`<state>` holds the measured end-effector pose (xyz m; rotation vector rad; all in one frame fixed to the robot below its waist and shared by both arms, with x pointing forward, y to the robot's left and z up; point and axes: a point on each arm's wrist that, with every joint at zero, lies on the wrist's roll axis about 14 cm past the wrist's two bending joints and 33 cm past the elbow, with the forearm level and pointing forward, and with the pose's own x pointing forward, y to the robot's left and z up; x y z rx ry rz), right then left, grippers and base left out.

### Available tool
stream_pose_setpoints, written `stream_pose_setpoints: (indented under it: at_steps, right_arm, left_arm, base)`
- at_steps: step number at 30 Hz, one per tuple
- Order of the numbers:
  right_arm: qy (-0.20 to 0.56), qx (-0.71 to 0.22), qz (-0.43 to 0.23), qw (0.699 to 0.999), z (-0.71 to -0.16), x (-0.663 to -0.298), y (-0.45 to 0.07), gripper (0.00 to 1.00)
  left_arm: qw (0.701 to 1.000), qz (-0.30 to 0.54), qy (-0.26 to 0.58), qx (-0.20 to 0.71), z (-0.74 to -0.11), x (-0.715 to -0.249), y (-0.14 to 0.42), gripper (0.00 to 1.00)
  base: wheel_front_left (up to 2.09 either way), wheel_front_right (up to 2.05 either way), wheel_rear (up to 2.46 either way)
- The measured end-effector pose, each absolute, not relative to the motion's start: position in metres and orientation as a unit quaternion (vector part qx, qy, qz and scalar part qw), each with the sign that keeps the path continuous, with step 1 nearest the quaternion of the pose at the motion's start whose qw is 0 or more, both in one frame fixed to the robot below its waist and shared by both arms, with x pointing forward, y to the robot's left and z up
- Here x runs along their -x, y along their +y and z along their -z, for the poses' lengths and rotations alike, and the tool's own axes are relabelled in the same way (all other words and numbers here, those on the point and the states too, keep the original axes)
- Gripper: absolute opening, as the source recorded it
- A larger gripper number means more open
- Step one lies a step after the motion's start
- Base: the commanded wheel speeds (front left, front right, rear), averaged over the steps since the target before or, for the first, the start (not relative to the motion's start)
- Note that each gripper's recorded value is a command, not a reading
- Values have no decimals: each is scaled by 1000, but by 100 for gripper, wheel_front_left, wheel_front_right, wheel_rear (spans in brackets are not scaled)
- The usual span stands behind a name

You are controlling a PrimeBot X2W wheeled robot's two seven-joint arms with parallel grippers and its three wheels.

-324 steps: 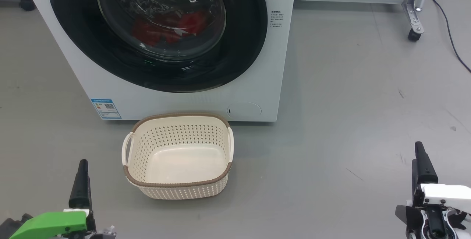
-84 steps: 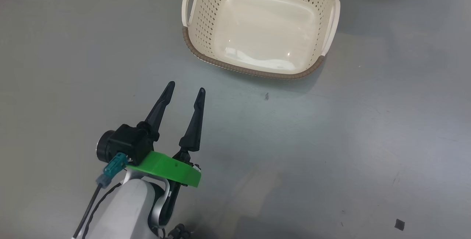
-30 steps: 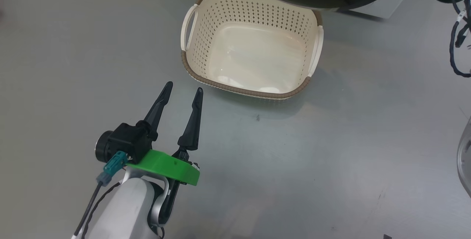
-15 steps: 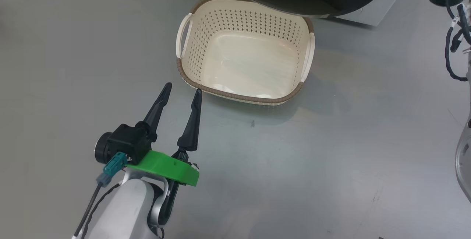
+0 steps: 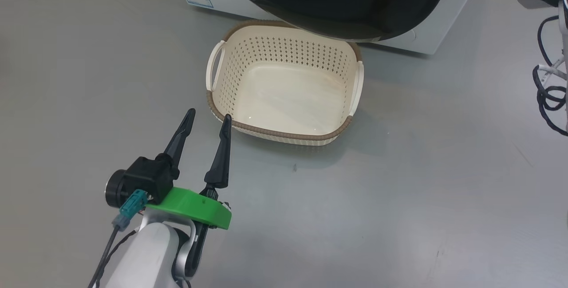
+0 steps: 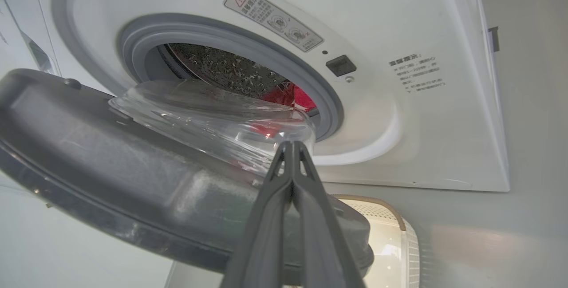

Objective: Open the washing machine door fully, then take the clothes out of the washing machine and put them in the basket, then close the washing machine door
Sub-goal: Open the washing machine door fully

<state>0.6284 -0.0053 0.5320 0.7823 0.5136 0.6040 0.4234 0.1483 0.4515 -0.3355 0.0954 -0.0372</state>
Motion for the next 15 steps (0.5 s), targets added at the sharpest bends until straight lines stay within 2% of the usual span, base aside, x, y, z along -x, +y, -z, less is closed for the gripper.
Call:
stream_pose_setpoints:
  at_steps: [4, 15]
  right_arm:
    - [208, -291, -269, 894, -535, -621, -26, 0]
    - [122, -171, -247, 946, -536, -573, -55, 0]
  left_arm:
    - [985, 20, 42, 168, -456, -419, 147, 100]
    - [984, 27, 18, 173, -475, -411, 142, 100]
  base:
    - [0, 0, 0]
    - [0, 0, 0]
